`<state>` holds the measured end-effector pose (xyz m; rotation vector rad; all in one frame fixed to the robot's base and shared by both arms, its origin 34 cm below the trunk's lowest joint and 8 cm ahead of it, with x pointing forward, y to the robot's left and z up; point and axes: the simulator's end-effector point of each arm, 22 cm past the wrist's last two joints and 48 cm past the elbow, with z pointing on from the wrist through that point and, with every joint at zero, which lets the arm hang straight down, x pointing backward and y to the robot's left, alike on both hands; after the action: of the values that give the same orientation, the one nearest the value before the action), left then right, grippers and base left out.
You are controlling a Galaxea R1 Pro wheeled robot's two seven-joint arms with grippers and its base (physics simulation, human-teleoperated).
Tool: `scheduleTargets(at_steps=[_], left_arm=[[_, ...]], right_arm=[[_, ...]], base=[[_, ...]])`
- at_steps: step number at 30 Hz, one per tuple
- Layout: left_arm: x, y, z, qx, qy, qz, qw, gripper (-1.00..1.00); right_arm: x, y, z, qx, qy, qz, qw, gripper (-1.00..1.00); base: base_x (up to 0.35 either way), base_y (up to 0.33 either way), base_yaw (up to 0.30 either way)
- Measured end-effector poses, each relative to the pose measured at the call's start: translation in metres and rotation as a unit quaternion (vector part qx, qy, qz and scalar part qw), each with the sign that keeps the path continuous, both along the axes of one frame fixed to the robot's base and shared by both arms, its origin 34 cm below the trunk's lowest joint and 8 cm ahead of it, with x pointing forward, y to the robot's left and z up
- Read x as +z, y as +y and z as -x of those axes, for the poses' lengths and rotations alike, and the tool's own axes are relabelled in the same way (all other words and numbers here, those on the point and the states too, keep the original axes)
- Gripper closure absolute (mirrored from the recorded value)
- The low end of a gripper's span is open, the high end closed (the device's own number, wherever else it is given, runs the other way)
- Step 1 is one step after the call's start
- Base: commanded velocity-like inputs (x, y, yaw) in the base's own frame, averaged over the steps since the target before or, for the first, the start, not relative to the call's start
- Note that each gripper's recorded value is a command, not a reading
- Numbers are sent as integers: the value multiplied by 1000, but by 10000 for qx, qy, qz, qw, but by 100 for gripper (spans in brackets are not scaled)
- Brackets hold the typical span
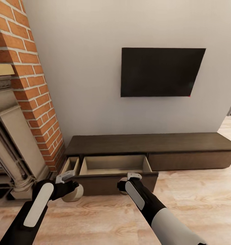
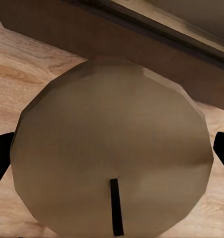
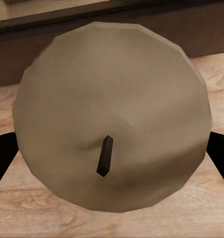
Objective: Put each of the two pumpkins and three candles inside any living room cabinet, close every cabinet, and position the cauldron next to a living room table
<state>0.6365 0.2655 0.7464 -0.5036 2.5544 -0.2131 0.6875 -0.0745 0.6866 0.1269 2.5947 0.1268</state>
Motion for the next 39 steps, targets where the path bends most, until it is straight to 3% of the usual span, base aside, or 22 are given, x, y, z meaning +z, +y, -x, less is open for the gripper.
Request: scheduleTargets(at_steps=[33,39], left_arm=[[2,0,-1,-8,-34,-5,10000,100],[7,3,-3,-8,-85,-28,10000,100]], right_arm=[[12,7,-8,86,-75,-81,9999,100],[12,9,-4,218,128,-79,9996,100]], base=[[111,-3,6],[140,0,0]])
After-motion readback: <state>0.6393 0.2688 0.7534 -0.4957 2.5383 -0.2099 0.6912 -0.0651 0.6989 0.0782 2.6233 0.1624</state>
